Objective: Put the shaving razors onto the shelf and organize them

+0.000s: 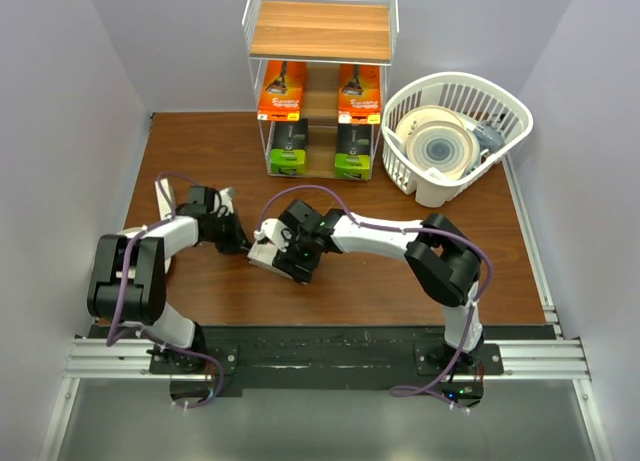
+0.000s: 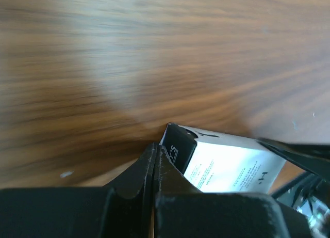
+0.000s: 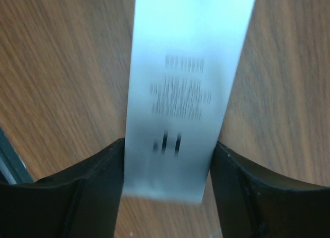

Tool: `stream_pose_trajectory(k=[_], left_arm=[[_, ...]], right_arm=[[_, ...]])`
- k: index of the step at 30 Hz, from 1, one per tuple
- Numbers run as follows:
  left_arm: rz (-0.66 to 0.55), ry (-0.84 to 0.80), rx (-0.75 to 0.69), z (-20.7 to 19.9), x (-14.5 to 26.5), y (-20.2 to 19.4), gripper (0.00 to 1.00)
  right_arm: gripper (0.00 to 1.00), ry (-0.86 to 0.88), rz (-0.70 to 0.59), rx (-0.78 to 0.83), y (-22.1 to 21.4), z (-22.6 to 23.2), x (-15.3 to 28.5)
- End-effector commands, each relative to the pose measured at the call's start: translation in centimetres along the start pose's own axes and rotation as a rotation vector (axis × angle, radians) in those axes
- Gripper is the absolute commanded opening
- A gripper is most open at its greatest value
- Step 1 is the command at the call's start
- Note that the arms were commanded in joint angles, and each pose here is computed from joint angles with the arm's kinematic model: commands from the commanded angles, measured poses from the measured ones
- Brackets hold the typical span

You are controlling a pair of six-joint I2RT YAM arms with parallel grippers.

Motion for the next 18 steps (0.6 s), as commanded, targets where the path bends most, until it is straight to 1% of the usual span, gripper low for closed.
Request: stream_pose_trajectory(k=[1,2,4,5,8,12,18], left_arm=[[0.094,-0.111,-0.045,-3.2,0.1,-0.2,0.0],[0.062,-0.048,-0.054,-2.8,0.4,0.3,0.0],[0.043,0.011,-0.065,-2.3,1.1,0.6,0.0],[0.014,0.038,-0.055,-1.7,1.6,1.0,0.0],[-0.002,0.055,-0.027,-0.8,2.0,1.0,0.0],[-0.039,0.057,0.0,-0.3,2.7,1.4,0.0],[-0.109,0.061,0.029,0.5,4.4,2.3,0.0]], right_arm=[[0.73,-0.034,-0.169,0.068,3.6,-0.3,-1.7],[0.76,-0.062,-0.167,0.066,3.5,-0.5,-1.3],[0.82,-0.099,-0.171,0.06,3.5,-0.7,-0.7],[0.84,-0.123,-0.175,0.057,3.4,-0.7,-0.1],[0.87,-0.147,-0.187,0.052,3.1,-0.8,1.1],[0.88,-0.152,-0.188,0.048,2.5,-0.6,1.9],[0.88,-0.156,-0.143,0.061,1.4,-0.7,1.5]])
Point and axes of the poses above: each gripper's point midway between its finger pads, its own x axis back along the fingers, its own z axis along the line the jaws close on, y = z × x, the point moved 9 cm from there along x, back along the fingers, and after that the axes turned 3 degrees about x, right-handed, at the moved point
